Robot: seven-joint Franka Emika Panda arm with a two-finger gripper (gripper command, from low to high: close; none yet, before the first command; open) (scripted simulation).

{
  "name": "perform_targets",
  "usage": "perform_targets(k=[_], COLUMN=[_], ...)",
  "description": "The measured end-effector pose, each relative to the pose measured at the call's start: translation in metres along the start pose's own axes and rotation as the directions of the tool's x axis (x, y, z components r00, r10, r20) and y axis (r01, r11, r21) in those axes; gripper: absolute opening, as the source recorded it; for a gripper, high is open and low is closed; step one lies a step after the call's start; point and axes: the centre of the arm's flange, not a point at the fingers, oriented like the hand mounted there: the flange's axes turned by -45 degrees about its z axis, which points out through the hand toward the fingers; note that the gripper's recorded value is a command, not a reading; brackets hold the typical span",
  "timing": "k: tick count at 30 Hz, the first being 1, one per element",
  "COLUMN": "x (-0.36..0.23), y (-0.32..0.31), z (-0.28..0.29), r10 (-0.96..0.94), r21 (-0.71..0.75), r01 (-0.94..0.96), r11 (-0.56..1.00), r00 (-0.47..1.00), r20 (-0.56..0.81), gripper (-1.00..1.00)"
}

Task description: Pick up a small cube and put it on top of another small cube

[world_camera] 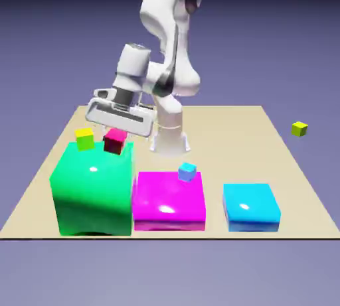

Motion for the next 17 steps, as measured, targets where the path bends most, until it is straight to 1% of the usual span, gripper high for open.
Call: perform_targets(k=[6, 7, 9, 14, 15, 17], x=[-0.045, -0.052, -0.049, -0.055, -0.055, -0.055], y=[0.094, 0.104, 0.098, 0.091, 0.091, 0.091], z=[-0.041, -0.047, -0.051, 0.015, 0.017, 0.017], r10=[0.266, 0.308, 0.336, 0.336, 0.336, 0.336], r21=[0.027, 0.042, 0.063, 0.062, 0.062, 0.062], r01=[-0.266, -0.308, -0.335, -0.335, -0.335, -0.335], r11=[0.964, 0.951, 0.94, 0.94, 0.94, 0.94], r00=[0.964, 0.951, 0.942, 0.942, 0.942, 0.942], r20=[-0.002, -0.003, -0.005, -0.005, -0.005, -0.005], gripper=[-1.0, -1.0, -1.0, -1.0, 1.0, 1.0])
